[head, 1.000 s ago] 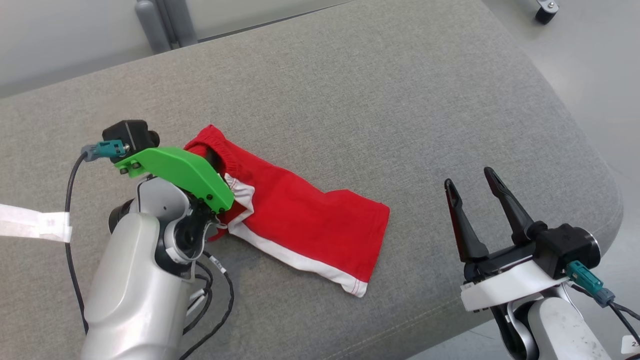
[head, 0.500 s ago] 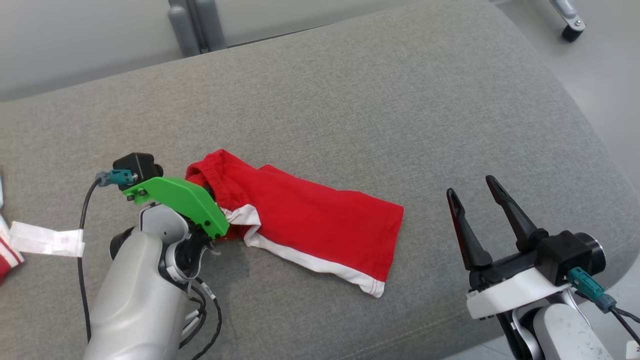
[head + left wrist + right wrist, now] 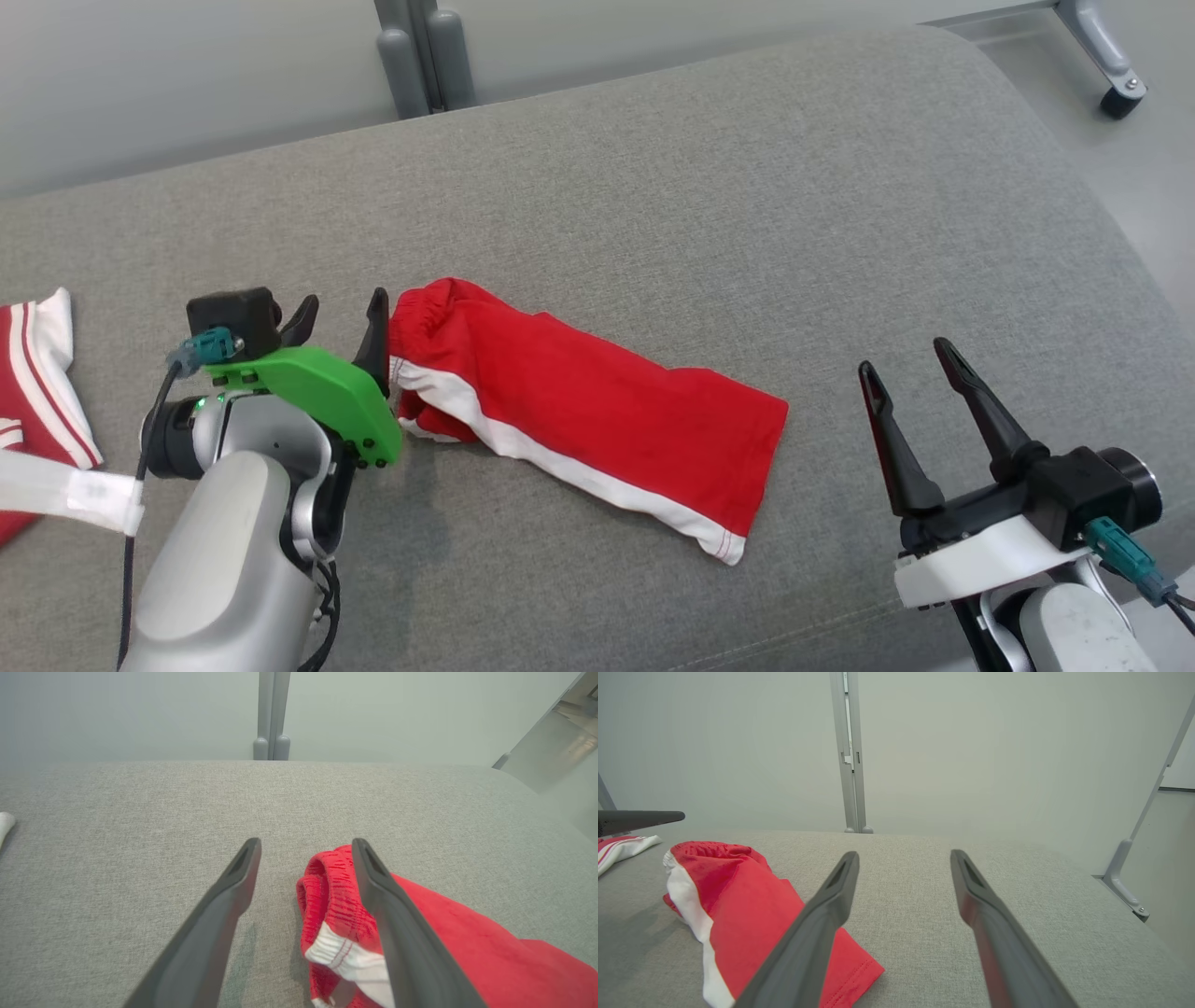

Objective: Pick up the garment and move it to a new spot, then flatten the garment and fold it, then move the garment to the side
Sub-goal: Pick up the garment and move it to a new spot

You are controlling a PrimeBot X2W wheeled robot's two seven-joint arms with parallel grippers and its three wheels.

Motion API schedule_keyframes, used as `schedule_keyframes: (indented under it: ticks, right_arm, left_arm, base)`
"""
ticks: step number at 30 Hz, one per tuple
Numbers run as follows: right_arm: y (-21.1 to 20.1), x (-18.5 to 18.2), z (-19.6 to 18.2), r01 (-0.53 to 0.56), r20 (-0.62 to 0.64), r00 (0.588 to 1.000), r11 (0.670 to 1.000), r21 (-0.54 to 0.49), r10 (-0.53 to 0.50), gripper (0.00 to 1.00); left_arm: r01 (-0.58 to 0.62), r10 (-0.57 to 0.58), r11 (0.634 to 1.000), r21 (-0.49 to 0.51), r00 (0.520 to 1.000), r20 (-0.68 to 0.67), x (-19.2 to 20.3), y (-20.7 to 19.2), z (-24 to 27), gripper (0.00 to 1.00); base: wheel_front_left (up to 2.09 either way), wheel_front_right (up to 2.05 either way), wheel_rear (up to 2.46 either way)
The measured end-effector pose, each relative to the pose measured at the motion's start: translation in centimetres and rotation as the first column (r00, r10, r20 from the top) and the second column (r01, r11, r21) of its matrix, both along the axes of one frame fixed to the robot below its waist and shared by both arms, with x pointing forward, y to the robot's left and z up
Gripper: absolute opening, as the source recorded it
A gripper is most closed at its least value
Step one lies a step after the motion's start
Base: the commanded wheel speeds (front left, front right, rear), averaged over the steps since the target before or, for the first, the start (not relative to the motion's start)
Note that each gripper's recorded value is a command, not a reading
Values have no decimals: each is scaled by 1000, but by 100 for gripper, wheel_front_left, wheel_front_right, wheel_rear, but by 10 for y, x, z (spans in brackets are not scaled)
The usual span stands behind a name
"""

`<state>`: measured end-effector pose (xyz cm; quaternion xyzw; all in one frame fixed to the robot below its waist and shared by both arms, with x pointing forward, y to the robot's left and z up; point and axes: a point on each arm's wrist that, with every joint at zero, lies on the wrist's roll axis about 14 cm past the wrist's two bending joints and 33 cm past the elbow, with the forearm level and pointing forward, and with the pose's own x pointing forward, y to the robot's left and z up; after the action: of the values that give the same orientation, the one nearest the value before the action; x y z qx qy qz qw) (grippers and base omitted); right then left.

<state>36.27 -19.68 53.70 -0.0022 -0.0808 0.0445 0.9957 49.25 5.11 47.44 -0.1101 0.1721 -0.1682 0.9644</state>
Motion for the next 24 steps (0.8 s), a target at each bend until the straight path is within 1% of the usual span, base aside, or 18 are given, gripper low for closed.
schedule_keyframes:
  ticks: [5, 11, 14, 15, 16, 17, 18, 24]
  right_arm:
    - [-1, -2, 9, -1, 29, 1000, 1000, -27, 1, 100]
    - [-4, -4, 21, 0, 68, 998, 997, -74, 5, 100]
    - [-8, -6, 21, 10, 68, 998, 995, -96, -4, 100]
    - [-9, -6, 21, 14, 68, 998, 995, -101, -7, 100]
    - [-11, -7, 21, 17, 68, 998, 994, -108, -10, 100]
    - [-11, -7, 21, 19, 67, 998, 994, -109, -12, 100]
    - [-12, -7, 20, 21, 67, 998, 993, -113, -13, 100]
    - [-19, -12, 13, 43, 44, 998, 991, -124, -37, 100]
  left_arm:
    - [-11, 12, 1000, -3, 991, 135, -20, 11, 21, 100]
    - [-82, 83, 997, -16, 970, 227, -54, 34, 24, 100]
    - [-115, 108, 993, 6, 947, 303, -71, 47, 26, 100]
    - [-110, 82, 992, 65, 937, 339, -77, 51, 25, 100]
    - [-116, 75, 989, 94, 930, 361, -81, 56, 25, 100]
    - [-143, 103, 986, 85, 926, 363, -84, 63, 24, 100]
    - [-155, 109, 983, 96, 924, 367, -89, 68, 22, 100]
    - [-188, 141, 976, 114, 934, 329, -114, 90, 5, 100]
  base:
    - [0, 0, 0]
    - [0, 0, 0]
    - [0, 0, 0]
    - [0, 0, 0]
    - [0, 0, 0]
    - [0, 0, 0]
    - [0, 0, 0]
    - [0, 0, 0]
